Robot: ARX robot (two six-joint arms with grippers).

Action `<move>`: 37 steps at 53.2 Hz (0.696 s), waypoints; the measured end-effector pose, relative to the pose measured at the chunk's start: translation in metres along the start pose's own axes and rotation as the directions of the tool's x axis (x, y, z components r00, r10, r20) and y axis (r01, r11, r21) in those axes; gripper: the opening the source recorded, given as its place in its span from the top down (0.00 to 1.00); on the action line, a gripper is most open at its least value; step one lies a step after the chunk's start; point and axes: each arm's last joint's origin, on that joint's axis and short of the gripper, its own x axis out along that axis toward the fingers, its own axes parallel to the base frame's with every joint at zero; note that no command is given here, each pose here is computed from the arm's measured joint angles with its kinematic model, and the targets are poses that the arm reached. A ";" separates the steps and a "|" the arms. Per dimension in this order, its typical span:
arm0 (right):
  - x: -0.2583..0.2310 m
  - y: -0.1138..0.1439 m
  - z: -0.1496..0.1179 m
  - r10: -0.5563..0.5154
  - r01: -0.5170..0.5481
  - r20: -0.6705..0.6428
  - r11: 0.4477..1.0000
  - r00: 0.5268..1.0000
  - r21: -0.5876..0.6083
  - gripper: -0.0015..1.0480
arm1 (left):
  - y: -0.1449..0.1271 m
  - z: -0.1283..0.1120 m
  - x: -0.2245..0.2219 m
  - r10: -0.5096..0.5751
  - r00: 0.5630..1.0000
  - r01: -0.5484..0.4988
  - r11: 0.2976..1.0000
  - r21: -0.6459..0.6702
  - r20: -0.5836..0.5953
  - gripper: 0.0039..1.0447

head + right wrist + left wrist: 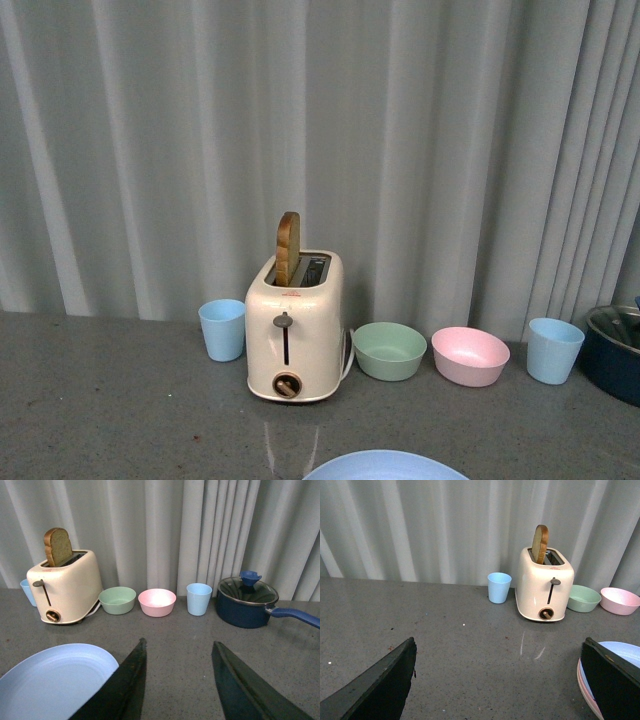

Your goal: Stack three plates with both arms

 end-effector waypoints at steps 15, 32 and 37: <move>0.000 0.000 0.000 0.000 0.000 0.000 1.000 1.000 0.000 0.14 | 0.000 0.000 0.000 0.000 1.000 0.000 1.000 0.000 0.000 0.06; 0.000 0.000 0.000 0.000 0.000 0.000 1.000 1.000 0.000 0.07 | 0.000 0.000 0.000 0.000 1.000 0.000 1.000 0.000 0.000 0.06; 0.000 0.000 0.000 0.000 0.000 0.000 1.000 1.000 0.000 0.07 | 0.000 0.000 0.000 0.000 1.000 0.000 1.000 0.000 0.000 0.06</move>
